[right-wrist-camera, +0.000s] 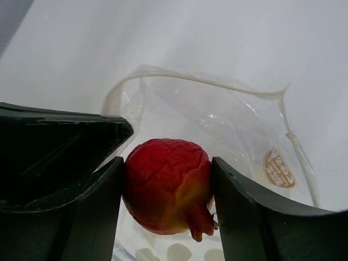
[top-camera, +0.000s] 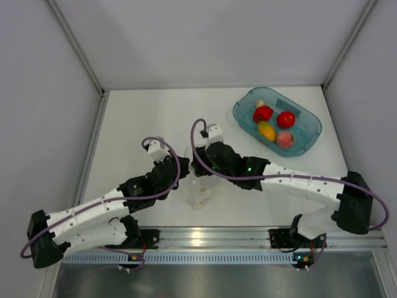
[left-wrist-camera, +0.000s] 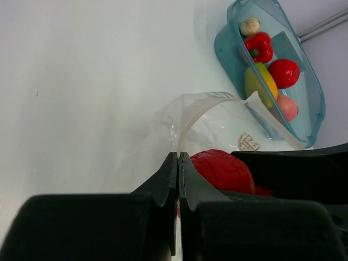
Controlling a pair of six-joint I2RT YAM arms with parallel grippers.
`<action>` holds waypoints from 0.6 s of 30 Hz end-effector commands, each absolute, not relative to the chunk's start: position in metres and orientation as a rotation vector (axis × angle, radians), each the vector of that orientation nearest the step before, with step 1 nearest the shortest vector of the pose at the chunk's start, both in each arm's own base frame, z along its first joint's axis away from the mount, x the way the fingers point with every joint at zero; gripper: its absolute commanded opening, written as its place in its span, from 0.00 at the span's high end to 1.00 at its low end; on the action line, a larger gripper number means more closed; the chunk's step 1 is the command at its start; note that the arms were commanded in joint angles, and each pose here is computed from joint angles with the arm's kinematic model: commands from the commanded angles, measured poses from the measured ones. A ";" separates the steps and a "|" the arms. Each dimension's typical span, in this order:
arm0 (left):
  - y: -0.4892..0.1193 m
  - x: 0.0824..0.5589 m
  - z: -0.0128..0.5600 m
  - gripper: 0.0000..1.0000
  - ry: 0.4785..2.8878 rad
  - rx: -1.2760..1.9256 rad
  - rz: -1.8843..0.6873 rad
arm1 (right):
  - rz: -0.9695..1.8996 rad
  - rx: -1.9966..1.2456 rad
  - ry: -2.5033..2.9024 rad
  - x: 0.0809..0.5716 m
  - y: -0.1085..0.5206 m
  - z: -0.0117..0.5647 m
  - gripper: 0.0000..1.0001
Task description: Open the zip-top bag and remove the fake food
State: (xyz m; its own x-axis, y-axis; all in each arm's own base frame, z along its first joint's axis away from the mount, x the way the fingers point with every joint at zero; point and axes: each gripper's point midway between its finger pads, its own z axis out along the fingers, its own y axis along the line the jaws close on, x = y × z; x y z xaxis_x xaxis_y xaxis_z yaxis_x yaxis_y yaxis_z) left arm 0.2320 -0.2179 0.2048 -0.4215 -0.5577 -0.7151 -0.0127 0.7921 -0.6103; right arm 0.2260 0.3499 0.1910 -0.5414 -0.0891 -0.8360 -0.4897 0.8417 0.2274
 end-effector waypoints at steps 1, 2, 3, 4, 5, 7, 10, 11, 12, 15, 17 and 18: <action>-0.218 0.235 0.208 1.00 1.916 -0.433 -0.633 | 0.748 -0.419 1.940 0.224 0.366 0.264 0.76; -0.218 0.235 0.207 1.00 1.917 -0.433 -0.631 | 0.768 -0.408 1.916 0.223 0.363 0.275 0.76; -0.219 0.235 0.206 1.00 1.921 -0.433 -0.630 | 0.774 -0.407 1.903 0.222 0.361 0.280 0.76; -0.219 0.236 0.206 1.00 1.920 -0.435 -0.629 | 0.784 -0.401 1.882 0.223 0.361 0.287 0.76; -0.219 0.236 0.207 1.00 1.919 -0.434 -0.630 | 0.804 -0.392 1.857 0.221 0.358 0.297 0.76; -0.220 0.236 0.205 1.00 1.926 -0.432 -0.629 | 0.838 -0.376 1.810 0.222 0.356 0.311 0.77; -0.221 0.236 0.205 1.00 1.927 -0.435 -0.635 | 0.879 -0.322 1.734 0.225 0.350 0.330 0.78; -0.221 0.235 0.206 1.00 1.927 -0.435 -0.641 | 0.877 -0.303 1.728 0.227 0.346 0.329 0.79; -0.222 0.235 0.207 1.00 1.926 -0.437 -0.644 | 0.887 -0.287 1.710 0.229 0.346 0.332 0.79; -0.223 0.235 0.210 1.00 1.922 -0.444 -0.660 | 0.945 -0.247 1.672 0.230 0.352 0.337 0.80; -0.225 0.235 0.210 1.00 1.926 -0.440 -0.665 | 1.052 -0.230 1.640 0.226 0.361 0.340 0.80; -0.225 0.235 0.211 1.00 1.925 -0.439 -0.663 | 1.091 -0.235 1.628 0.223 0.364 0.342 0.82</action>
State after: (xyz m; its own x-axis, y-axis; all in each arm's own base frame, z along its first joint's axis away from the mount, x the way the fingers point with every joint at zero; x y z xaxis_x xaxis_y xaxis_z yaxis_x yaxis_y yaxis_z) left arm 0.2327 -0.2209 0.1969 -0.4356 -0.5425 -0.7183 -0.0201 0.8037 -0.5947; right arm 0.2241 0.3535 0.3135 -0.3804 0.2385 -0.8935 -0.6013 0.6703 0.4350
